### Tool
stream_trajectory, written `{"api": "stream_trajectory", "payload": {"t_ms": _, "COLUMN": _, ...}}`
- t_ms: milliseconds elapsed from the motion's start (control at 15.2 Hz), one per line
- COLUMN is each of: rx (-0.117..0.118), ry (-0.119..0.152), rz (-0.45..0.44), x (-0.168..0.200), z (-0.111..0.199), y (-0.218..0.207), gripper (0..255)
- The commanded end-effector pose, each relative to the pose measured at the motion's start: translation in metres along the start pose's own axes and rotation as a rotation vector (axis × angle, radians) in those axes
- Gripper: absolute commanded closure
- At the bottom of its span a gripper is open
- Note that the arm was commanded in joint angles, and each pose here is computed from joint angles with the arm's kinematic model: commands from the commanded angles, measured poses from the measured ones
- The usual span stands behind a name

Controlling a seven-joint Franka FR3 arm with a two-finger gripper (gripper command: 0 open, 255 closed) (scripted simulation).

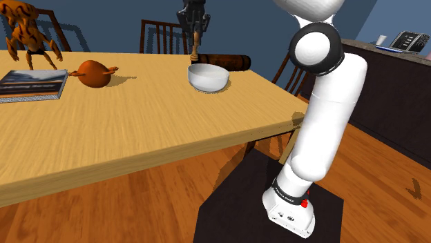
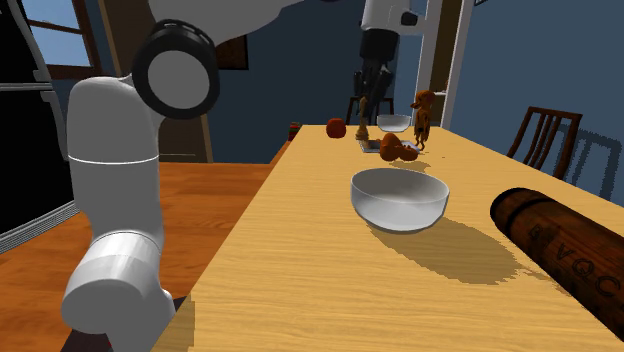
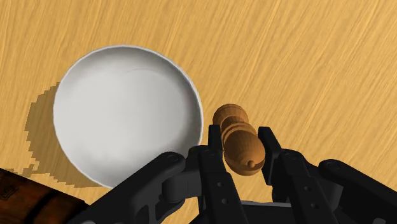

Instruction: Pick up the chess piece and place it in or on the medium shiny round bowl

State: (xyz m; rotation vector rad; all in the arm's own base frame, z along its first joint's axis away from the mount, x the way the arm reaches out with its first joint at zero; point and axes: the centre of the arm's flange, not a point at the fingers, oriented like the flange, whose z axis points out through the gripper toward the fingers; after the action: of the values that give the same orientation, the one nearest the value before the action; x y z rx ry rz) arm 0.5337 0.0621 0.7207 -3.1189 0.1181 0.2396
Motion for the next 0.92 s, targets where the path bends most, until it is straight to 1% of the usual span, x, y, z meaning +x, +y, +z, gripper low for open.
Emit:
{"api": "stream_trajectory", "payload": {"t_ms": 0, "rx": 0.000, "ry": 0.000, "rz": -0.001, "x": 0.003, "z": -0.004, "y": 0.025, "gripper": 255}}
{"api": "stream_trajectory", "payload": {"t_ms": 396, "rx": 0.000, "ry": 0.000, "rz": -0.001, "x": 0.018, "z": -0.015, "y": 0.102, "gripper": 255}}
{"api": "stream_trajectory", "payload": {"t_ms": 462, "rx": 0.000, "ry": 0.000, "rz": -0.001, "x": 0.023, "z": -0.019, "y": 0.124, "gripper": 255}}
{"api": "stream_trajectory", "payload": {"t_ms": 858, "rx": 0.000, "ry": 0.000, "rz": -0.001, "x": 0.028, "z": 0.013, "y": 0.124, "gripper": 255}}
